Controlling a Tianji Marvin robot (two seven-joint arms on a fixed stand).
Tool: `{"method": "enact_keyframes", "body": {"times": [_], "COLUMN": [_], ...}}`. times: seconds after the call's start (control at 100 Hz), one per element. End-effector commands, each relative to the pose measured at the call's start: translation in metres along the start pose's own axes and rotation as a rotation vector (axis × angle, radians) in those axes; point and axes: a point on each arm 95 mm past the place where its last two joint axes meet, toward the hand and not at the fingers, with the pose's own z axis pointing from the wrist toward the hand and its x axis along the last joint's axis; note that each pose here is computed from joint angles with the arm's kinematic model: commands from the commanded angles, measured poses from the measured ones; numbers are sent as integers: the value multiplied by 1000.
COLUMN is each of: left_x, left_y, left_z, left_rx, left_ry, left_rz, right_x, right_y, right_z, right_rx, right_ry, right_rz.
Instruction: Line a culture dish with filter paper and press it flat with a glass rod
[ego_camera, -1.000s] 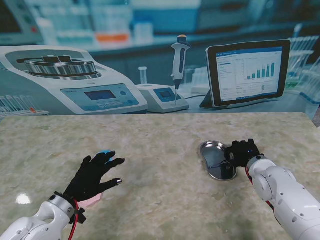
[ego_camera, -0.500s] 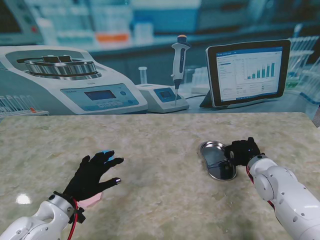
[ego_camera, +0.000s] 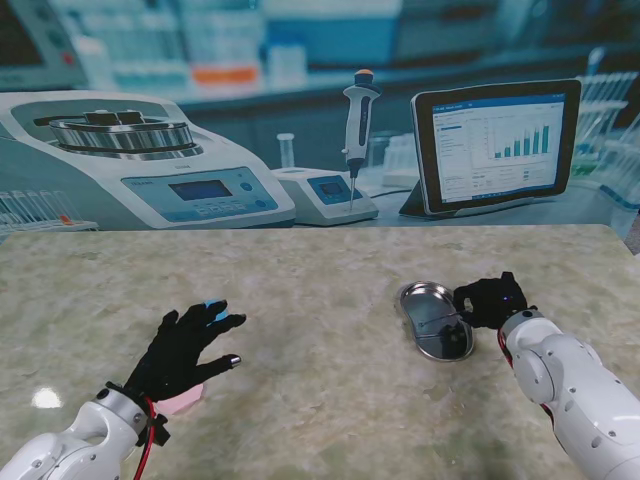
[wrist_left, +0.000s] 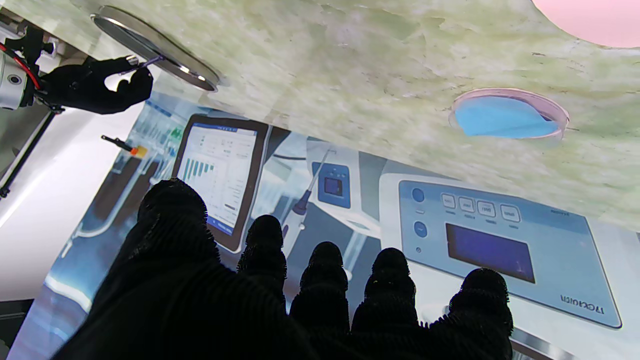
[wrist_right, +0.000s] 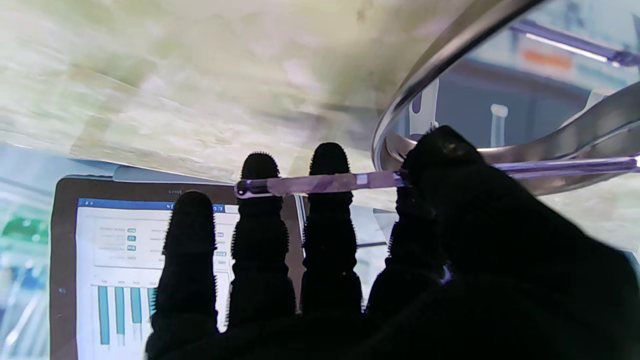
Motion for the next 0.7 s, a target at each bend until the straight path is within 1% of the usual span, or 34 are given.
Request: {"method": "enact_keyframes", "body": {"times": [0.0,0.33,0.69], "left_x": [1,2,3], "left_y": [0,0,-2], "left_z": [-1,0,2], "left_rx": [-2,-3,-2], "left_ry": [-2,-2,4], "left_rz": [0,1,6], "right_x": [3,4,21], "right_y": [1,17,42], "right_z": [-3,-12,-29], "right_rx": [-9,-75,-154], "right_ry": [7,13,75], "right_rz": [13,63,139]}}
